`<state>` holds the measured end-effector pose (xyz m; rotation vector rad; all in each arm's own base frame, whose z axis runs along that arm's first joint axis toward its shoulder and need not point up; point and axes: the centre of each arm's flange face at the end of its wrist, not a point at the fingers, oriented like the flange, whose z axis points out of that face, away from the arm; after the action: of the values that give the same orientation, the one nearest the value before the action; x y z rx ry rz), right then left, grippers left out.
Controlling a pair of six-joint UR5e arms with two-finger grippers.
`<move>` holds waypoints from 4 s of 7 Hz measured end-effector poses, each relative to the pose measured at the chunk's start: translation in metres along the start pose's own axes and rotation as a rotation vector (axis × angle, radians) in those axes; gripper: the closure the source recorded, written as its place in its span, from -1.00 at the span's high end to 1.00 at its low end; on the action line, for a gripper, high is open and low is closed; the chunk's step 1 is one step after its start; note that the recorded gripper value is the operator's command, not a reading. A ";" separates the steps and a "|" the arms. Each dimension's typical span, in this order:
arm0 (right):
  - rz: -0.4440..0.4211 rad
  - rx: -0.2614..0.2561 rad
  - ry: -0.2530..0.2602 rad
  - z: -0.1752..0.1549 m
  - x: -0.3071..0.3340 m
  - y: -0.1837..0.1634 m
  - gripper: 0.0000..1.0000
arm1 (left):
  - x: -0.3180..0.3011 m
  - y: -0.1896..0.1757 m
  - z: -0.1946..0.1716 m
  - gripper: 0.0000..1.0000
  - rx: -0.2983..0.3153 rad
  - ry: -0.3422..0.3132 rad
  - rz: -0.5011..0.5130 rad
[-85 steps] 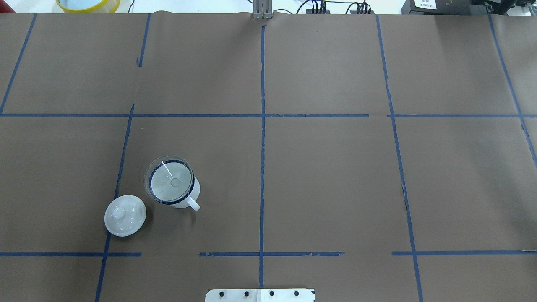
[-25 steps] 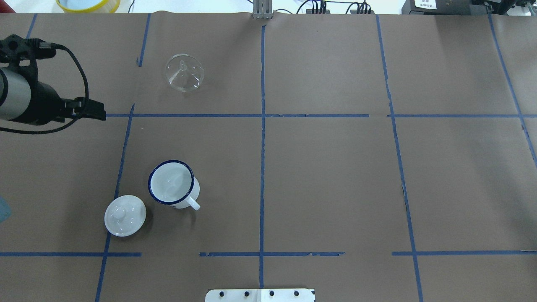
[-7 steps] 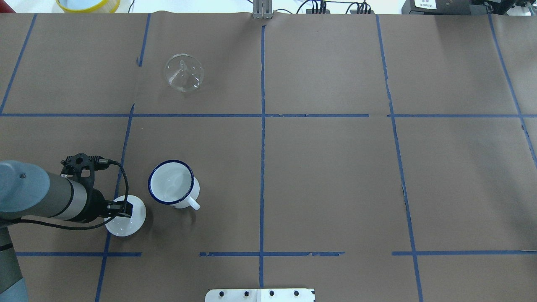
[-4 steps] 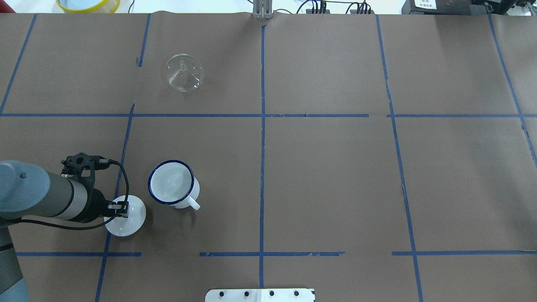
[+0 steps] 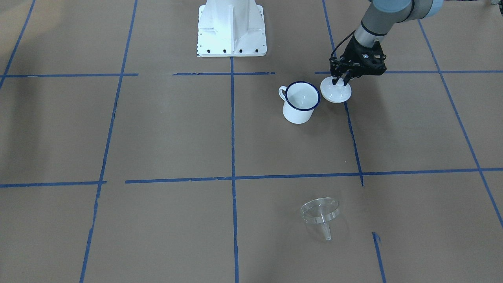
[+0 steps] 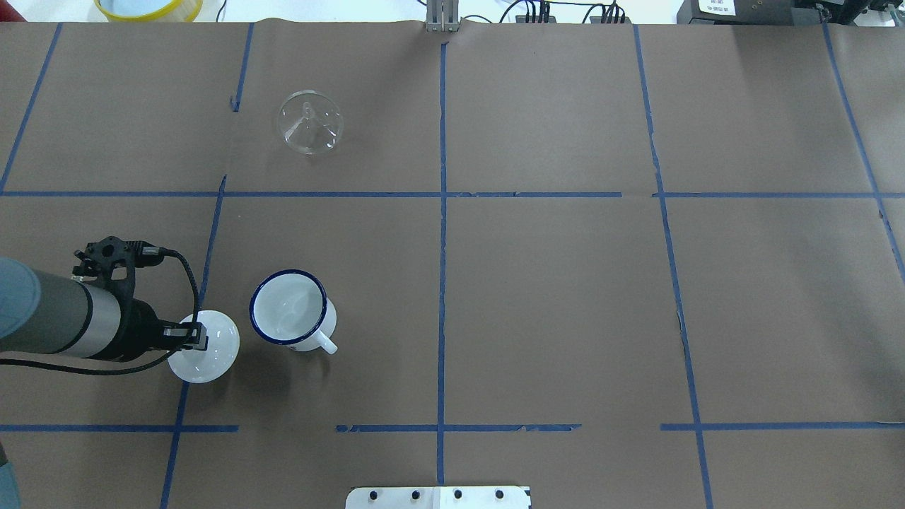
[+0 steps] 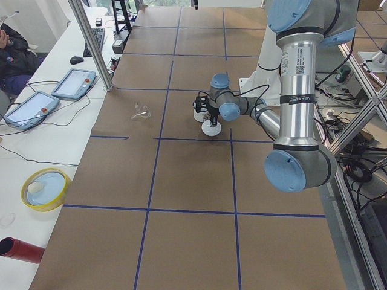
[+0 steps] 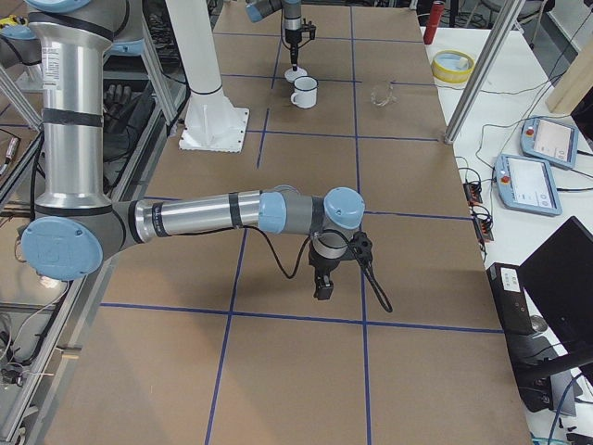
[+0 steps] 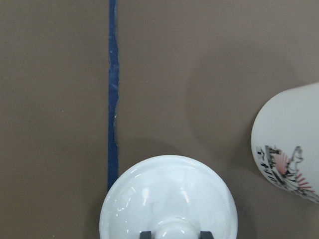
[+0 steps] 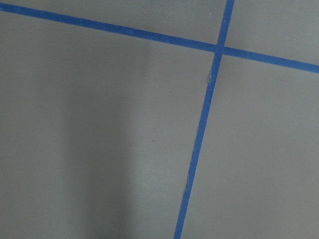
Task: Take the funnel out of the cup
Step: 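Lift the white funnel and carry it over the white mug, then lower the white funnel into the mug's opening and settle it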
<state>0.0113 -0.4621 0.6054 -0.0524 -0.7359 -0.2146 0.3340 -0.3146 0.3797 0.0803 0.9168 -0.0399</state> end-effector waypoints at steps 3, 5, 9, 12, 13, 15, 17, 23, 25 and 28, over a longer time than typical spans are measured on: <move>0.000 0.000 0.000 0.000 0.000 0.000 1.00 | 0.032 0.011 -0.114 -1.00 0.020 -0.034 0.000; 0.000 0.000 0.000 0.000 0.000 0.000 1.00 | 0.097 -0.016 -0.130 -1.00 0.025 -0.054 -0.014; 0.000 0.000 0.000 0.000 0.000 0.000 1.00 | 0.166 -0.069 -0.069 -1.00 0.016 -0.065 -0.014; 0.000 0.000 0.000 0.000 0.000 0.000 1.00 | 0.160 -0.078 -0.049 -1.00 0.015 -0.076 -0.020; 0.000 0.000 0.000 0.000 0.000 0.000 1.00 | 0.158 -0.078 -0.047 -1.00 0.015 -0.079 -0.022; 0.000 0.000 0.000 0.000 0.000 0.000 1.00 | 0.157 -0.077 -0.041 -1.00 0.008 -0.088 -0.022; 0.000 0.000 0.000 0.000 0.000 0.000 1.00 | 0.155 -0.074 -0.037 -1.00 -0.001 -0.094 -0.022; 0.000 0.000 0.000 0.000 0.000 0.000 1.00 | 0.150 -0.059 -0.021 -1.00 -0.035 -0.114 -0.020; 0.000 0.000 0.000 0.000 0.000 0.000 1.00 | 0.152 -0.055 -0.020 -1.00 -0.039 -0.110 -0.015; 0.000 0.000 0.000 0.000 0.000 0.000 1.00 | 0.155 -0.054 -0.023 -1.00 -0.038 -0.102 -0.010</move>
<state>0.0113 -0.4621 0.6051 -0.0518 -0.7360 -0.2148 0.4067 -0.3664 0.2401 0.0382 0.8158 -0.0356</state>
